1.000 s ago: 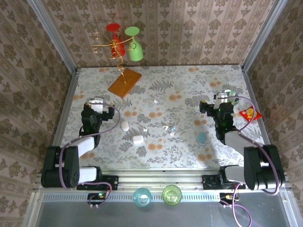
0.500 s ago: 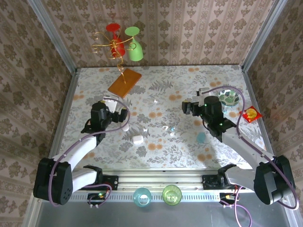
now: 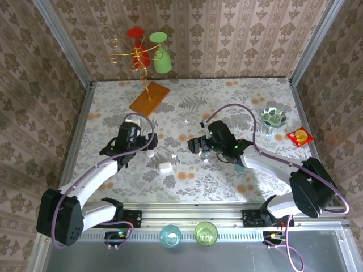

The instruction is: Insert wireless bluetooth earbuds into charging case

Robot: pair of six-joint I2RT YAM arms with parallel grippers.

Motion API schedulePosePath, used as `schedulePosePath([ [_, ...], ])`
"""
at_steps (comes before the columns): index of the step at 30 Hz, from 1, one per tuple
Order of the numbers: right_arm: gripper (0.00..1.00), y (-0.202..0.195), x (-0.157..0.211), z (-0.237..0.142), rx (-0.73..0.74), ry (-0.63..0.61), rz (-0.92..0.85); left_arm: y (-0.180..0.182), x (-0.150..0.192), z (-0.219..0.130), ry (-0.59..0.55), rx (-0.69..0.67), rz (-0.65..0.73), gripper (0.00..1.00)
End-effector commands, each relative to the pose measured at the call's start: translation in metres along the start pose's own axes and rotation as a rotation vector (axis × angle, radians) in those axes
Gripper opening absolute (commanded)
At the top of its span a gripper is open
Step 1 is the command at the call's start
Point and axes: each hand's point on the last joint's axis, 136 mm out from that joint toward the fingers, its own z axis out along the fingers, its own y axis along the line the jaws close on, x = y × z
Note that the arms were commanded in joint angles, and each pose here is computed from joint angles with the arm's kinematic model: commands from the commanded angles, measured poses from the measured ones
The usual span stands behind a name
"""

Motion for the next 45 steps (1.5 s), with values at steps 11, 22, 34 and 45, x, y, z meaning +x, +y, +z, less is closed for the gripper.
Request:
schedulePosePath([
  [11, 1.00, 0.014, -0.009, 0.017, -0.039, -0.014, 0.005, -0.006, 0.052, 0.030, 0.188, -0.144, -0.096, 0.86],
  [22, 1.00, 0.012, -0.005, 0.024, -0.035, -0.007, 0.007, -0.012, 0.077, 0.053, 0.290, -0.168, -0.076, 0.59],
  [34, 1.00, 0.012, -0.006, 0.023, -0.033, -0.010, 0.018, -0.010, 0.085, 0.058, 0.314, -0.182, -0.073, 0.43],
  [45, 1.00, 0.016, -0.017, 0.007, -0.078, -0.026, 0.078, -0.041, 0.052, 0.043, 0.204, -0.028, 0.118, 0.31],
])
